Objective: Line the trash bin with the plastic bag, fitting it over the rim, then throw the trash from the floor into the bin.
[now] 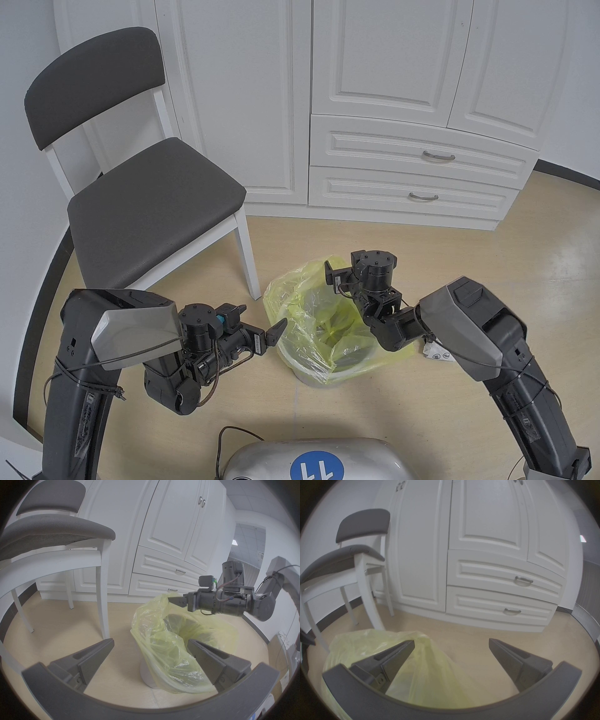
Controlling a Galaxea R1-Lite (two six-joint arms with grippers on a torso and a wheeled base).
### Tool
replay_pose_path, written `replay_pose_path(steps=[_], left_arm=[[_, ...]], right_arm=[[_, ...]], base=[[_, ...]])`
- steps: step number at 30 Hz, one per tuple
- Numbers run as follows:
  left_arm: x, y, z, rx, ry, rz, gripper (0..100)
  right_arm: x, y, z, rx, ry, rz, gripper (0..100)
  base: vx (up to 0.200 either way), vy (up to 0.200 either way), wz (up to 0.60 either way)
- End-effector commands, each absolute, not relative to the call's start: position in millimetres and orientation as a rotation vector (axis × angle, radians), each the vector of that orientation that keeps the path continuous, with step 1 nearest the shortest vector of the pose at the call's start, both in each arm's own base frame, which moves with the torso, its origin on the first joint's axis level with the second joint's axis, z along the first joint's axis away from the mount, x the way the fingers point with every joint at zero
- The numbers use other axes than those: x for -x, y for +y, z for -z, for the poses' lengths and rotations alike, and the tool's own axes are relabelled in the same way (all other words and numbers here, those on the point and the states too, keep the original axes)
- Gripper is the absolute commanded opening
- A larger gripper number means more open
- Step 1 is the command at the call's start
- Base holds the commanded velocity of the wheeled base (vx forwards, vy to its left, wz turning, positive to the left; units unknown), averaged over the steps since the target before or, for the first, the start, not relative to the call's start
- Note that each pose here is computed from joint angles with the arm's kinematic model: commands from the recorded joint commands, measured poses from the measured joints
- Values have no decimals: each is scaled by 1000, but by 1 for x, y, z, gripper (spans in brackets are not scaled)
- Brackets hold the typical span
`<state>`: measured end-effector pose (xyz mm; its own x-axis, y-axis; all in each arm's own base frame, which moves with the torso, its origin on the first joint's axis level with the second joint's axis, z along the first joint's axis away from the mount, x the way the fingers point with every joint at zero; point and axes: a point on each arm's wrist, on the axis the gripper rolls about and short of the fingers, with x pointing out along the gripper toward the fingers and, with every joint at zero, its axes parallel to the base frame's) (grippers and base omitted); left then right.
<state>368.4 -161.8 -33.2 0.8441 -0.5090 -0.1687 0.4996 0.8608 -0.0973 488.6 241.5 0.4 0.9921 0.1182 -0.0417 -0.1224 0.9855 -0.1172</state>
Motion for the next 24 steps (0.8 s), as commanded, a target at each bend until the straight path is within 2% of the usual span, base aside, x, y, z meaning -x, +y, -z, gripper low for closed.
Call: replay_pose_path(steps=[1,12,19,20,21,24], left_arm=[[-365,-160,30,48,195,532,100],[-353,-156,6,52,178,562,100],[-341,-153,-11,57,173,565,100],[-330,-147,-19,56,182,560,100],[-330,-147,-19,56,182,560,100],[-325,-129,-49,124,135,521,100]], right_arm=[[-411,208,-78,195,238,-204,100],[-325,163,-148,95,227,-182,100],[-283,140,-161,14,211,-122,100],[-268,132,-166,-54,164,-72,100],[-268,132,-166,-54,164,-72,100],[-242,118,-179,-207,24,-39,100]], base=[[0,0,0],[0,0,0],[0,0,0],[0,0,0],[0,0,0],[0,0,0]])
